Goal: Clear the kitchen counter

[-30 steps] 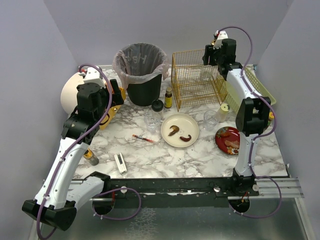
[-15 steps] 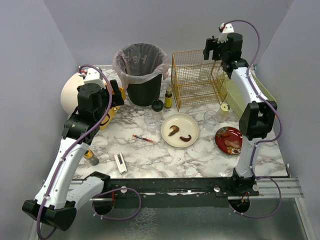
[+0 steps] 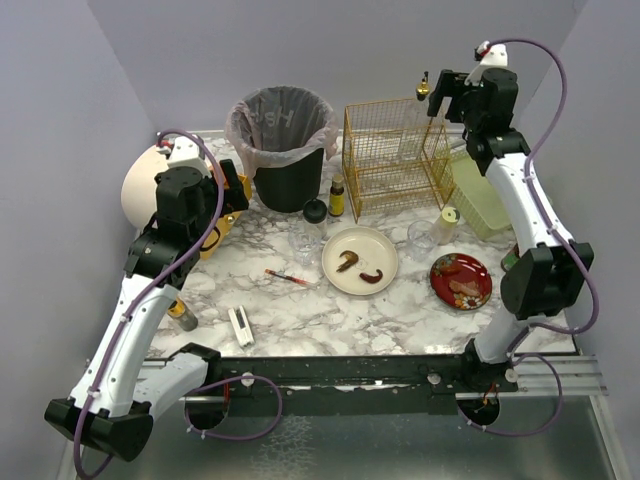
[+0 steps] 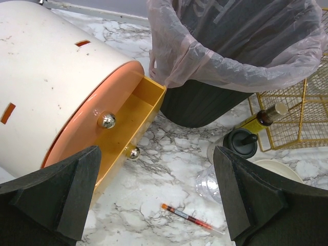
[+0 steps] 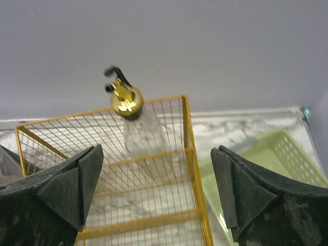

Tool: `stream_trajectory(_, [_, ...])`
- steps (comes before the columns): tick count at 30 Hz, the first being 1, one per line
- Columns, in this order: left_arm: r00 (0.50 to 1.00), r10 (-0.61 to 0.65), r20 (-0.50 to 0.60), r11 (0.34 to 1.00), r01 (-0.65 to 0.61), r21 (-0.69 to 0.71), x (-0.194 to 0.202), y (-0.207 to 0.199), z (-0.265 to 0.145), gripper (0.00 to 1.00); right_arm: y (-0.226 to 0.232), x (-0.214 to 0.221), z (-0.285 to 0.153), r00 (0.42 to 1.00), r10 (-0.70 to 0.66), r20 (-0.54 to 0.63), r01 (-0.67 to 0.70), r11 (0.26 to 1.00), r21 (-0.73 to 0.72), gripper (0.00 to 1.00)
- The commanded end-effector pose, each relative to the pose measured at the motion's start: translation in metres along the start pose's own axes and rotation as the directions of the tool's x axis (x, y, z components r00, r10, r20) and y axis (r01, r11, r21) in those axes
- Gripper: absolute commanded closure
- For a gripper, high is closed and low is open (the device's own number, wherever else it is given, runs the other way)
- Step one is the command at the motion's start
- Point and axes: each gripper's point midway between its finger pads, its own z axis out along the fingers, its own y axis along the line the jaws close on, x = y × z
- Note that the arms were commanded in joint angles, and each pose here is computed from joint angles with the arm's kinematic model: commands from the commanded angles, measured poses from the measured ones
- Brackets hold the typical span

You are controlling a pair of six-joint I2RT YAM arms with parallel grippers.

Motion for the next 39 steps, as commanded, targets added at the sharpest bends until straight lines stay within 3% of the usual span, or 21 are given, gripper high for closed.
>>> stream_trajectory(1, [1.0, -0.022, -0.009, 1.0, 0.022, 0.007, 0.002, -0.004, 0.004, 0.01, -0.036, 0.006, -0.043, 0.994, 0.11, 0.002, -0.108, 0.973, 0.204, 0.06])
stream_trajectory(6, [1.0, -0.013, -0.018, 1.0, 0.013, 0.019, 0.004, -0.007, 0.008, 0.01, -0.069, 0.027, -0.09, 0.993, 0.114, -0.008, -0.102, 0.917, 0.386, 0.06])
stream_trajectory(10, [1.0, 0.0, -0.031, 0.999, 0.002, 0.047, 0.004, -0.013, 0.01, 0.01, -0.113, 0.06, -0.123, 0.989, 0.134, -0.054, -0.073, 0.785, 0.616, 0.01])
stream_trajectory(17, [0.999, 0.003, -0.049, 1.0, -0.001, 0.03, 0.007, -0.01, 0.012, 0.01, -0.175, 0.105, -0.153, 0.971, 0.219, -0.093, -0.057, 0.595, 0.802, 0.0])
stream_trajectory(30, [0.991, -0.013, -0.133, 0.998, 0.021, 0.066, 0.027, -0.021, 0.021, 0.01, -0.181, 0.147, -0.22, 0.93, 0.363, -0.059, -0.105, 0.418, 0.902, 0.0])
stream_trajectory(39, [0.983, -0.07, -0.17, 0.991, 0.087, 0.097, 0.027, -0.032, 0.019, 0.01, -0.182, 0.155, -0.242, 0.925, 0.376, 0.059, -0.209, 0.371, 0.905, 0.0])
